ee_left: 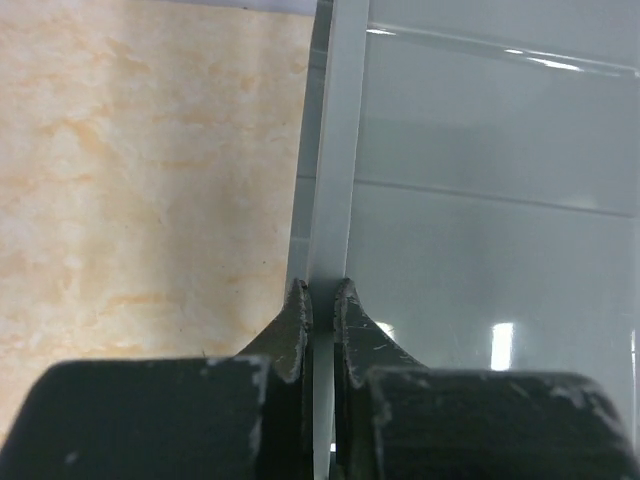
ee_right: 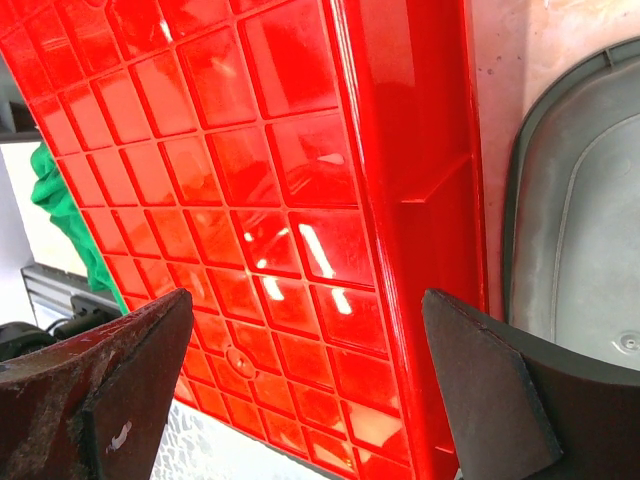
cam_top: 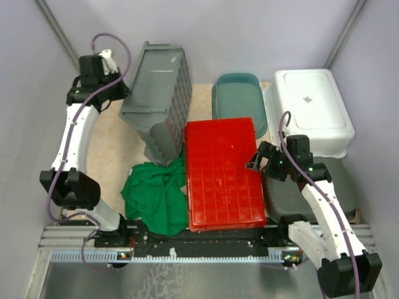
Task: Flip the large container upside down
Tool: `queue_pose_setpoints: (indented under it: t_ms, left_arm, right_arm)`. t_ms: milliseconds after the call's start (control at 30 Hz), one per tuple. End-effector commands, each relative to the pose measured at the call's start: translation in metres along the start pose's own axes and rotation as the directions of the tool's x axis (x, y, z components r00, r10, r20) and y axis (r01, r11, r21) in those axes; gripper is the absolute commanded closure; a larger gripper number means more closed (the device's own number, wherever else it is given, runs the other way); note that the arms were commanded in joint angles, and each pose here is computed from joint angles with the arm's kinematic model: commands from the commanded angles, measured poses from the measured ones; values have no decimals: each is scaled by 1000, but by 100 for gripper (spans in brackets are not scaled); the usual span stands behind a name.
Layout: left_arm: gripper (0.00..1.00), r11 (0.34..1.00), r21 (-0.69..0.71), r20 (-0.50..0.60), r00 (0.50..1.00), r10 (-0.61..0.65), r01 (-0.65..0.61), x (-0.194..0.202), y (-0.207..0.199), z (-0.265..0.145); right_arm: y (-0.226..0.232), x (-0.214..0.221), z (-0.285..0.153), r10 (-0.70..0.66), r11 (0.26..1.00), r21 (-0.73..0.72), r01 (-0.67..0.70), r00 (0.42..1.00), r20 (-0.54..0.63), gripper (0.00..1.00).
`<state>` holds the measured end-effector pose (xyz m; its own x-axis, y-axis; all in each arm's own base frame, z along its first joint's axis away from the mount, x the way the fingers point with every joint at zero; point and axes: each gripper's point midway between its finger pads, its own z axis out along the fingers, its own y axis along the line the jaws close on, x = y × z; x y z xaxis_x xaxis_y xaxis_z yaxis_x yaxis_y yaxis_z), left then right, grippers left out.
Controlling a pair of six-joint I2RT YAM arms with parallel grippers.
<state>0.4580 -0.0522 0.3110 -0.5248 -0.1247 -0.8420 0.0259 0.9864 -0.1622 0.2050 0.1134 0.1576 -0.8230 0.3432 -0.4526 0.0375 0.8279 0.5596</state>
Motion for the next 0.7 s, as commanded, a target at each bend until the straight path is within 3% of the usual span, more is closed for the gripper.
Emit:
queue_pose_setpoints:
  t_ms: [0,333,667]
  left_arm:
    - [100,971,122,-24,979,-203,205,3,29,-6]
    - [100,908,122,-59,916,-397,402,38,114,-9]
    - [99,891,-277,-134,904,-406,359,98,201,-11]
  right_arm:
    - [4,-3,3,-15,1000,-26,15,1000,17,2]
    - [4,-9,12,-18,1000,-24,18,1000,1,2]
    - [7,-20,20,-23,1000,-16,23,1000,-16,2]
